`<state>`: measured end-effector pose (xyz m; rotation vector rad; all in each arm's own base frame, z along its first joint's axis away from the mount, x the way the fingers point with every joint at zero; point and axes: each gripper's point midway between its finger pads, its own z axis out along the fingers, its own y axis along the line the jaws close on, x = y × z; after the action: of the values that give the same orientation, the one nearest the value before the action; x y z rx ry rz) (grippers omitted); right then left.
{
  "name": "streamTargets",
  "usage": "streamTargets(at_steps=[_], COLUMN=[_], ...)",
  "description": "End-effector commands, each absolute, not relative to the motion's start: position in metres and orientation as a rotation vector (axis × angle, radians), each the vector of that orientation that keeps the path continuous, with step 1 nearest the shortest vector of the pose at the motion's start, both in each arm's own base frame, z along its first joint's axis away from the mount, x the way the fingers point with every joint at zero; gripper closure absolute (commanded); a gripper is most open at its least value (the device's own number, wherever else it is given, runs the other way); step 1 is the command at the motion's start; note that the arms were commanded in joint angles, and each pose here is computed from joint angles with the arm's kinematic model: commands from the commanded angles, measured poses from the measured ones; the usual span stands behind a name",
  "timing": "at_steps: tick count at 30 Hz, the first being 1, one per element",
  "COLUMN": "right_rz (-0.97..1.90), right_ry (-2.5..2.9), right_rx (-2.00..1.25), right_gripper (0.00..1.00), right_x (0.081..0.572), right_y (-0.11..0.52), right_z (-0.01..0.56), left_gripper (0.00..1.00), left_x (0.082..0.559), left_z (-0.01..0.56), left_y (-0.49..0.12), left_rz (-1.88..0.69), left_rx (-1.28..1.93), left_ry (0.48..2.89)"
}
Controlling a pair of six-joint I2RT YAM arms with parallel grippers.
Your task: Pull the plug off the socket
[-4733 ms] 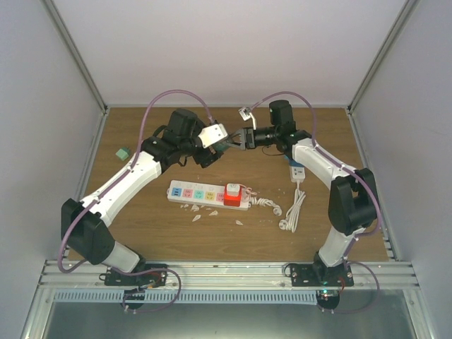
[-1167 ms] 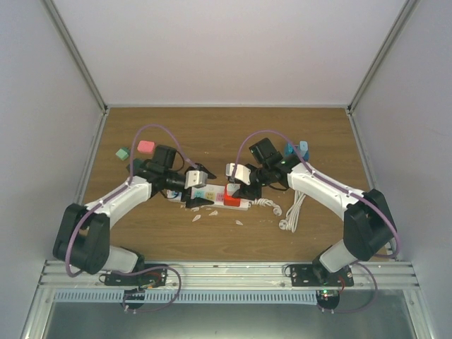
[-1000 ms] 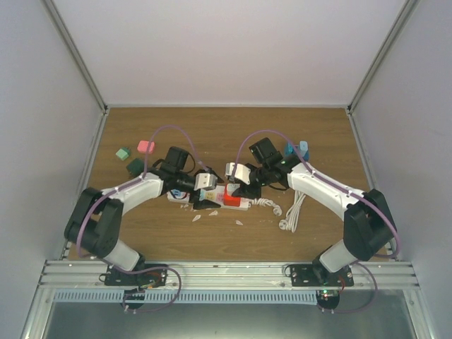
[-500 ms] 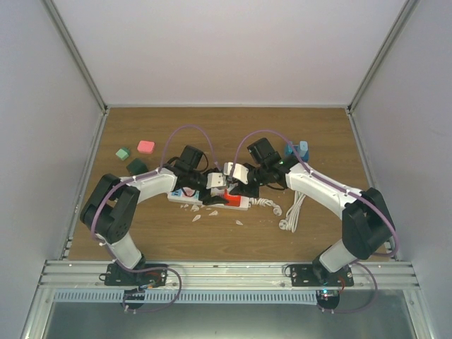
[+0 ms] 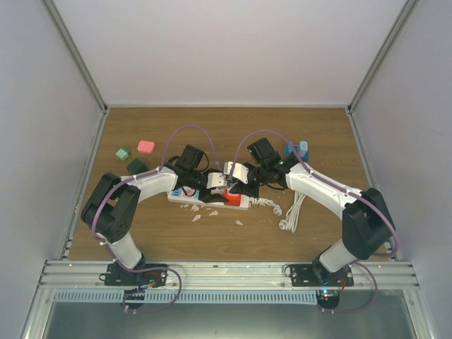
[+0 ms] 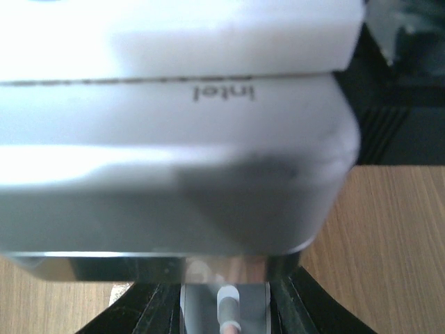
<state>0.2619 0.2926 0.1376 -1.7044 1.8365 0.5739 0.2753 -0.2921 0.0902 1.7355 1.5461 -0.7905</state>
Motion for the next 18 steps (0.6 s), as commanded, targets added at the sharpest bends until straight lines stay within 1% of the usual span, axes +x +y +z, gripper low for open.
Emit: streamTargets(at_steps=[1, 8, 18], right_rz=[0.599, 0.657, 0.660], right_ry=[1.731, 1.696, 1.671], right_rx=[-1.648, -1.629, -1.603], right_gripper=[0.83, 0.89, 0.91], right_x=[0.265, 0.262, 0.264], right_y=[0.305, 0.311, 0.308], right_z=[0.172, 0.190, 0.206], left_gripper=[0.65, 0.73, 0.76], left_x=[0.277, 0.276, 0.277], left_z=[0.077, 0.067, 0.056], left_y=[-0.291, -0.286, -0.284], left_rz=[-0.731, -0.714, -0.710], left_rx=[1.786, 1.800, 1.803], left_ry=[1.566, 1.603, 1.651])
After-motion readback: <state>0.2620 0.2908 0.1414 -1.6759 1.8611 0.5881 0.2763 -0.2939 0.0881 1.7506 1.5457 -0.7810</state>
